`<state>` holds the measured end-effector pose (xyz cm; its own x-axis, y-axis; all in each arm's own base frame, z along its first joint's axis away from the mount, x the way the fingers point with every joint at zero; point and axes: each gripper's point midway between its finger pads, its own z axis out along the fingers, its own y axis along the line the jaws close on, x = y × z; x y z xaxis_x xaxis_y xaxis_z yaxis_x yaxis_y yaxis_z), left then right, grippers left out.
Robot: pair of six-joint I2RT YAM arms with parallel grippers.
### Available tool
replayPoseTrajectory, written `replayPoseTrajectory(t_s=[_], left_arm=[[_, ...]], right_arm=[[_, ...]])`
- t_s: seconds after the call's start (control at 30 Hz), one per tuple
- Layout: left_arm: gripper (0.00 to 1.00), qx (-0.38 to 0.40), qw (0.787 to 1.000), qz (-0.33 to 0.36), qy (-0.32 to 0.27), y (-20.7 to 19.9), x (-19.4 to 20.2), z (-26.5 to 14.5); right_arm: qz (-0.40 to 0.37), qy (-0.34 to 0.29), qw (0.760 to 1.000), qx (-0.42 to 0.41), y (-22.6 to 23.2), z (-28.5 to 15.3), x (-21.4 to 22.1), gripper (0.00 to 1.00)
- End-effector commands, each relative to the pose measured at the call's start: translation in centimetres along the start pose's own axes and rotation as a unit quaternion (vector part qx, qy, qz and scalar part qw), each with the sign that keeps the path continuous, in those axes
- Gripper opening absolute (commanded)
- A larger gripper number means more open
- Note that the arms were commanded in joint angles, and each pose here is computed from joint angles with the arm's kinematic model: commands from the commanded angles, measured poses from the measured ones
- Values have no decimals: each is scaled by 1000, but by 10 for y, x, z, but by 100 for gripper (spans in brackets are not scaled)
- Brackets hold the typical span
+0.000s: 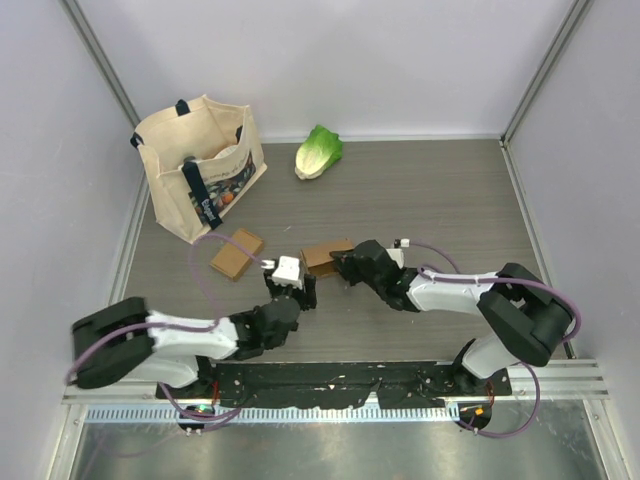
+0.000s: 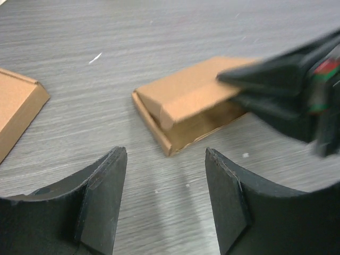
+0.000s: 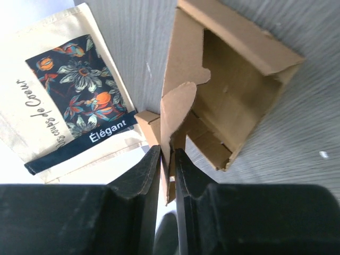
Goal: Fold the paper box
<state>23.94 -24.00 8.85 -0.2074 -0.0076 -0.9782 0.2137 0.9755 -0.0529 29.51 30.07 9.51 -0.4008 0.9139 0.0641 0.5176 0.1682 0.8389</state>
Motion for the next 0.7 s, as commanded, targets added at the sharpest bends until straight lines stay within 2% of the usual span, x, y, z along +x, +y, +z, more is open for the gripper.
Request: replayPoseTrajectory(t_s=[0.0,0.07,0.1,0.2,0.27,0.3,0.37,0.4,0.43,0.5,0.53,0.57,0.6,0.67], left_arm=[[64,58,995,-50,69,1,-3,-33],[64,106,988,-95,59,-8,-37,-44],[64,113,986,-94,77,-5,-37,-48],[60,148,972,-153,96,-8,-68,-48],[58,158,965,-176,112,-9,-79,-33],[54,197,953,-185,136,-24,-79,-32],[47,198,949,-197,144,-29,-92,-15],[40,198,944,-188,185,-37,-72,-4],[36,198,943,-187,192,-40,-71,2],[30,197,940,-187,206,-47,-65,18],[28,211,935,-190,215,-54,-61,19],[27,214,933,-192,218,-55,-56,21],[27,221,931,-200,210,-59,-58,26],[25,225,923,-208,232,-63,-41,30]], right_arm=[[4,16,1000,-17,-2,-2,1,23],[-17,21,999,-20,-5,-6,1,28],[-27,19,999,-19,-11,-7,-1,31],[-68,28,997,-32,-18,-9,-4,41],[-90,60,993,-49,-18,-12,4,46],[-124,69,989,-49,-24,-10,5,47],[-148,111,980,-69,-26,-14,14,48],[-156,119,978,-72,-28,-15,14,49],[-182,121,972,-90,-24,-18,11,50],[-212,162,956,-119,-25,-35,20,55],[-253,163,943,-143,-17,-44,18,65],[-274,171,939,-114,-29,-45,15,66],[-300,183,929,-115,-30,-52,17,67],[-354,186,910,-108,-30,-64,8,67]])
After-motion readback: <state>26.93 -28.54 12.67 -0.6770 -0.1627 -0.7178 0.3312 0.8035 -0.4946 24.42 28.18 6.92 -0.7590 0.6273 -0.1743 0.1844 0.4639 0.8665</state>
